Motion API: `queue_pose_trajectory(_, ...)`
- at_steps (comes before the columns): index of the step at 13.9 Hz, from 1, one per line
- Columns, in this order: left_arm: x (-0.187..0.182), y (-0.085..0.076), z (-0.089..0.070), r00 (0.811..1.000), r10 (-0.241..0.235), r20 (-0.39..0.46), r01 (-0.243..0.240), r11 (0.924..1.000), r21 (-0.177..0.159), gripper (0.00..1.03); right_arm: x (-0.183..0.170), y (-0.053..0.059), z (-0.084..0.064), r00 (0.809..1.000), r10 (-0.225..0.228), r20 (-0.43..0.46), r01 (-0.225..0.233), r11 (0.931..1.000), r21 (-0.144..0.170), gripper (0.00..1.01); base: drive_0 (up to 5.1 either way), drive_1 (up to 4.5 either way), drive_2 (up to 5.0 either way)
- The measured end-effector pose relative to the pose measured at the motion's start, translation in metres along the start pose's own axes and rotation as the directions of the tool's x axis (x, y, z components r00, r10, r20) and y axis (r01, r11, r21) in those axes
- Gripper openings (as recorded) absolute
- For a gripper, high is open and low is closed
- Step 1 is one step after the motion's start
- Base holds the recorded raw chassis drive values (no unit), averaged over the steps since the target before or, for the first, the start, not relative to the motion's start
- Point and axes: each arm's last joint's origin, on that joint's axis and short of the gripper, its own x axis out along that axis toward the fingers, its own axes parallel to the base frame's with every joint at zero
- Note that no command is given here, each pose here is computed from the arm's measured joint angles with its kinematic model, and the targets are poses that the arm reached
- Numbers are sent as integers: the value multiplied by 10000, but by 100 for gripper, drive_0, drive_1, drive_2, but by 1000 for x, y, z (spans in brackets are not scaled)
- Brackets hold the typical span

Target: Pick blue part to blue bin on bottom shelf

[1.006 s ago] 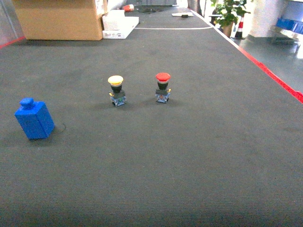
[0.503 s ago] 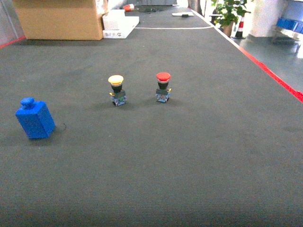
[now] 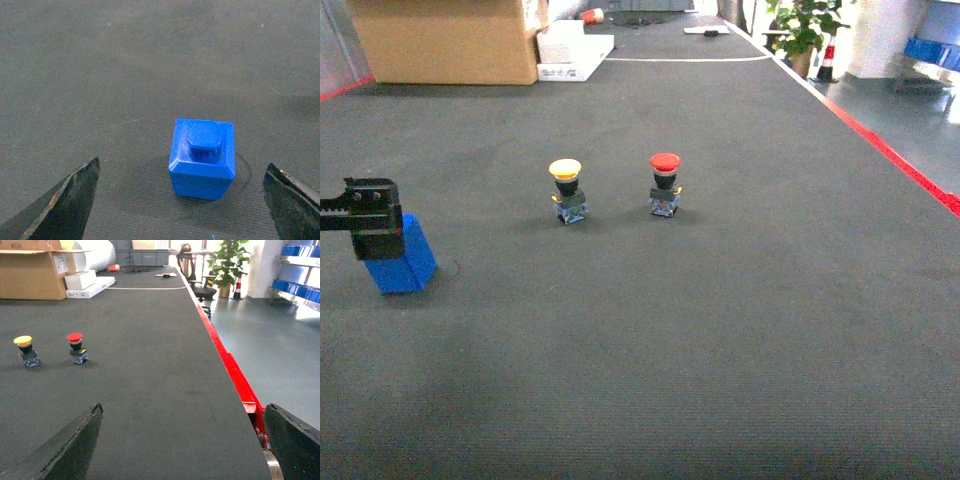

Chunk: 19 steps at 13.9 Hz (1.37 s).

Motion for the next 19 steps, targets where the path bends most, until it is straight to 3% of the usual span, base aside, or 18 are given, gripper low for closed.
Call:
queue_pose_trajectory(2, 25, -8, -14, 9971, -597, -474, 606, 9980, 184, 98, 0, 0, 0, 10000, 0, 0, 0, 10000, 0, 98, 0, 0, 0)
queue_pose_trajectory(7, 74, -9, -36, 9947, -724, -729, 736, 9972, 140, 98, 0, 0, 0, 10000, 0, 0, 0, 10000, 0, 98, 0, 0, 0)
queue_pose_trajectory(9, 79, -9, -43, 9934, -864, -753, 881, 9959, 191, 82, 0, 0, 0, 10000, 0, -4, 0, 10000, 0, 98, 0, 0, 0)
queue_pose_trajectory(12, 76, -13, -36, 9941, -1076, -125, 1077, 9941, 141, 47, 0, 0, 0, 10000, 0, -4, 0, 10000, 0, 98, 0, 0, 0)
queue_pose_trajectory(16, 55, -8, -29, 9955, -806, 496, 806, 9967, 24, 44, 0, 0, 0, 10000, 0, 0, 0, 10000, 0, 98, 0, 0, 0)
queue_pose_trajectory(18, 10, -1, -14, 9849, -727, 1570, 714, 9973, 139, 44, 0, 0, 0, 10000, 0, 0, 0, 10000, 0, 98, 0, 0, 0)
queue_pose_trajectory(19, -18, 2, -6, 9821, -853, 1681, 840, 9964, 148, 44, 0, 0, 0, 10000, 0, -4, 0, 10000, 0, 98, 0, 0, 0)
